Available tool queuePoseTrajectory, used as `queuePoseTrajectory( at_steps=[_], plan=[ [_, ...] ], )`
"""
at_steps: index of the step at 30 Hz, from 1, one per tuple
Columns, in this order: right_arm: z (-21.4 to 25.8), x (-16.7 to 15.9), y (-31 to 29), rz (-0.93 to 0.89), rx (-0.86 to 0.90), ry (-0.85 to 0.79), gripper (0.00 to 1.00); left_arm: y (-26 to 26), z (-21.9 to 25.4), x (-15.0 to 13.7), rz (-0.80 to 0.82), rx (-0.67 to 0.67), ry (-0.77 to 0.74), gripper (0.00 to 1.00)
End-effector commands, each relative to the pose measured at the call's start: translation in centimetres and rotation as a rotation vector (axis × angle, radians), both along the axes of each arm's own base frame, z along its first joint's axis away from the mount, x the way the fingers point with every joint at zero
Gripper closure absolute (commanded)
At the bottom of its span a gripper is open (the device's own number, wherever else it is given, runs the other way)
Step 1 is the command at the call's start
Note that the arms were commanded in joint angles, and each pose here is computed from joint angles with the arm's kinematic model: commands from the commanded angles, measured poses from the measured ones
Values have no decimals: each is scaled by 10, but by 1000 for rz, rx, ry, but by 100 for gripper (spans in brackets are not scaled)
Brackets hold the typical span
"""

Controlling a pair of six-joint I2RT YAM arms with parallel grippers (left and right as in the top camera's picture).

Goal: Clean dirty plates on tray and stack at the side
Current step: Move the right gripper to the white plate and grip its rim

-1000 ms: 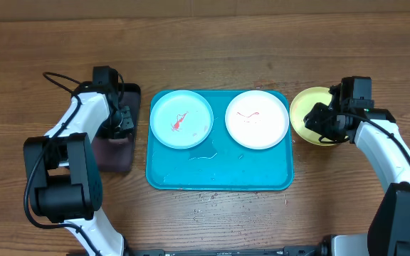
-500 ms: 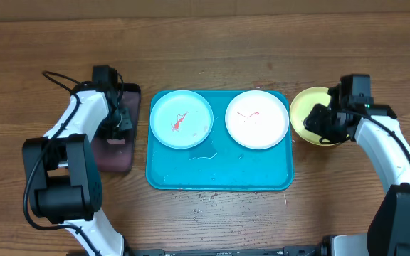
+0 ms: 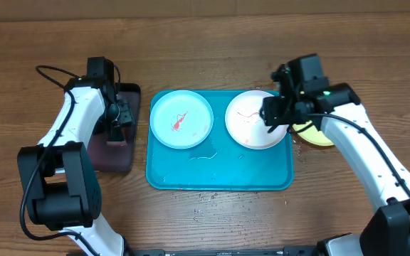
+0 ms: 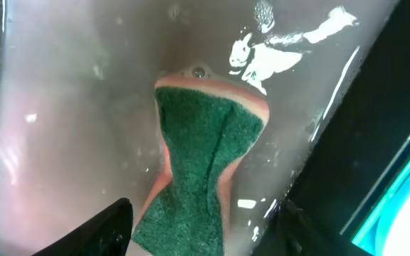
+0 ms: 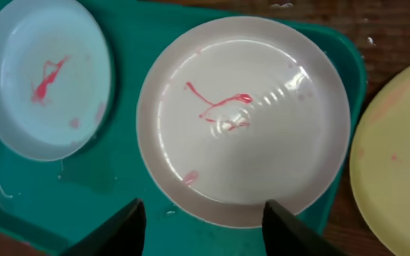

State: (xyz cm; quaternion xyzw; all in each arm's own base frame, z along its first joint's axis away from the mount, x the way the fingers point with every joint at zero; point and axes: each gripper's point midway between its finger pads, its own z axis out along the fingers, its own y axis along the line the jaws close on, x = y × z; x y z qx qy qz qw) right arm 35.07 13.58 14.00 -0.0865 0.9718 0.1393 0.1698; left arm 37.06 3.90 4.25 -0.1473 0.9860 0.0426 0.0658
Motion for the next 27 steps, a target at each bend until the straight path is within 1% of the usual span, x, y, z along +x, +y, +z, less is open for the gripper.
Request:
queuePoseTrajectory(
  at_steps=[1,6,10,15,19,23,27],
  plan=[
    [28,21,19,100,-12,-68,44,-4,9,5,10,-20,-31,33],
    [26,38,49,201,-23,-45,45,-4,9,5,16,-21,-30,32],
    [4,53,72,236,-16,-55,48,-4,9,5,16,-20,-31,33],
    [-26,65,100,280,-11,-68,47,-4,9,6,16,-20,-32,34],
    [-52,68,114,300,-14,-50,47,-4,9,6,16,-20,-32,34],
    [-82,62,125,320,-28,0,47,-4,9,6,16,-20,-32,35],
    [-98,59,133,304,-25,31,48,-4,9,6,16,-20,-33,37]
  ],
)
